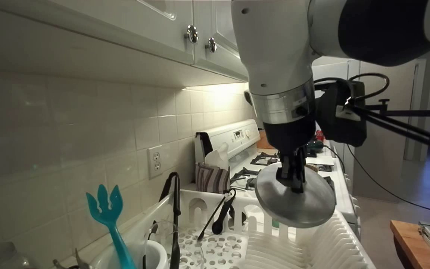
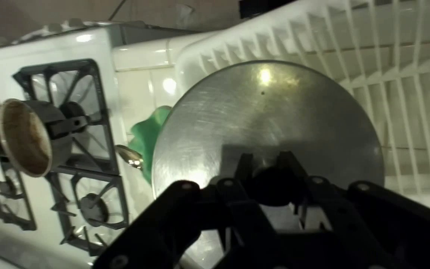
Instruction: Lean the lid on the side of the plate rack
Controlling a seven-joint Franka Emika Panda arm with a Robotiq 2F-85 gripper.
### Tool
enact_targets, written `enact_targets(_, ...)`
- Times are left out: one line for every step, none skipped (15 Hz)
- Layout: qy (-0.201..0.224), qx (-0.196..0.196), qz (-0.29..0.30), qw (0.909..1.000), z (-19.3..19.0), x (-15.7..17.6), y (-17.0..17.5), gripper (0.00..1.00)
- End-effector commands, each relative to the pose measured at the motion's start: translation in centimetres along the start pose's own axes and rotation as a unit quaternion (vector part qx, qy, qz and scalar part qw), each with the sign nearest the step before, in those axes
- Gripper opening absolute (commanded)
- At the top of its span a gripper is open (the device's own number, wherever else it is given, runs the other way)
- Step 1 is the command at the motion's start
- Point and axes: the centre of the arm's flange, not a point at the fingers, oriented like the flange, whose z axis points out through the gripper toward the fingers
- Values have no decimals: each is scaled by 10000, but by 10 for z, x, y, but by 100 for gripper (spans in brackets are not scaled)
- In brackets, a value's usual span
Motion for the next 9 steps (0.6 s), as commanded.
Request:
enact_targets(146,-988,224,9947,-4,-5,17,6)
enact_targets(177,-1259,300,9914,-1,-5,20,6)
enact_targets(221,-1514,363,9876,1,-5,22,6)
enact_targets(302,-1720,429,9837,5,-6,22,6)
enact_targets(348,-1862,472,9808,7,-6,22,6)
enact_targets(408,-1980,532,9779,12,-5,18,6)
enact_targets(458,-2077,572,9754,17,-4,13,6)
enact_targets(512,-2162,607,9731,24,-2,5,6)
enact_targets(565,-2197,643,9718,32,-2,-3,6)
